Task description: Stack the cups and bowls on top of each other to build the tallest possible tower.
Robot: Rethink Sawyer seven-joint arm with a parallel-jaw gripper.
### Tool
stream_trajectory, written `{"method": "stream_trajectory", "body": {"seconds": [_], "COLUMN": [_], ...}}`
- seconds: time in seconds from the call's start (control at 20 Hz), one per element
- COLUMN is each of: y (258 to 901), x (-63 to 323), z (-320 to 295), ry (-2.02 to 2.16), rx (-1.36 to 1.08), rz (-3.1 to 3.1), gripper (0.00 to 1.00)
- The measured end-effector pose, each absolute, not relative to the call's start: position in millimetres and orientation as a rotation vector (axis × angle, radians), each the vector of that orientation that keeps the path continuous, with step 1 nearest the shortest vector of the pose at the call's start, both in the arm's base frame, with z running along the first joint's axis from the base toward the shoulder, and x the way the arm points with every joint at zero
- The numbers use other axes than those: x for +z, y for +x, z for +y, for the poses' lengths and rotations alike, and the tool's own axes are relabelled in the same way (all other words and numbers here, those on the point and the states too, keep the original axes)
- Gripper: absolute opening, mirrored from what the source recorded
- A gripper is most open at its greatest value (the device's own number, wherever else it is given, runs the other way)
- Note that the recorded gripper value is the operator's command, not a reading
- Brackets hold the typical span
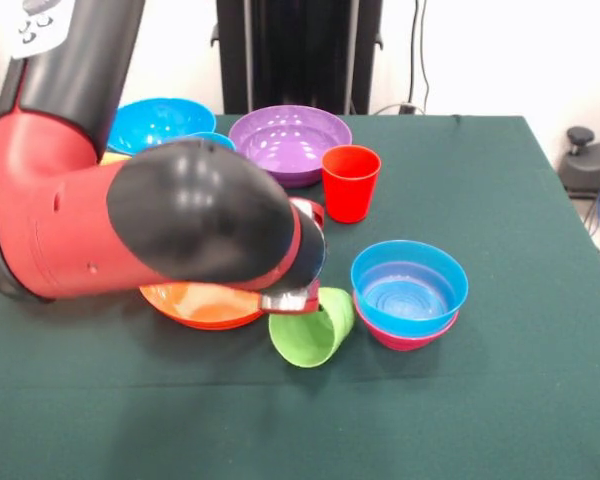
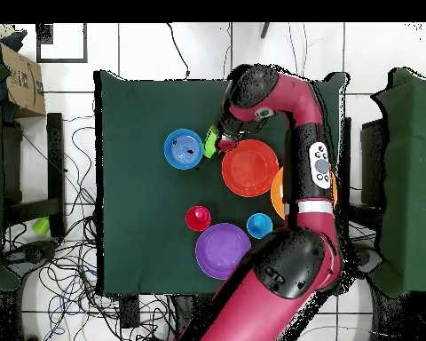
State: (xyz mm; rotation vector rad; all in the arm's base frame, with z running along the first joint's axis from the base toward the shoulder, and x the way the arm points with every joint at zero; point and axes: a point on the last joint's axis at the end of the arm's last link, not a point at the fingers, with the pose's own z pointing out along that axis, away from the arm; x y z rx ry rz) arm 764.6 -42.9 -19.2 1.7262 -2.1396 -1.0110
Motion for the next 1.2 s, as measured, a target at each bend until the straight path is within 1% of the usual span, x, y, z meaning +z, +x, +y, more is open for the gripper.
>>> {"method": "stream_trajectory", "body": {"seconds": [0.1, 0.35, 0.55, 0.6, 1.05, 1.2], "y": [764, 761, 755, 753, 759, 756], "x": [-2, 23, 43, 50, 57, 56], "z": [-41, -42, -46, -50, -67, -72], "ry": [1.76, 1.769, 1.704, 1.635, 1.304, 1.208], "rx": [-0.998, -0.982, -0.944, -0.887, -0.63, -0.58], "rz": [-2.147, -2.185, -2.272, -2.347, -2.665, -2.717], "gripper": [1.0, 1.0, 1.0, 1.0, 1.0, 1.0]}}
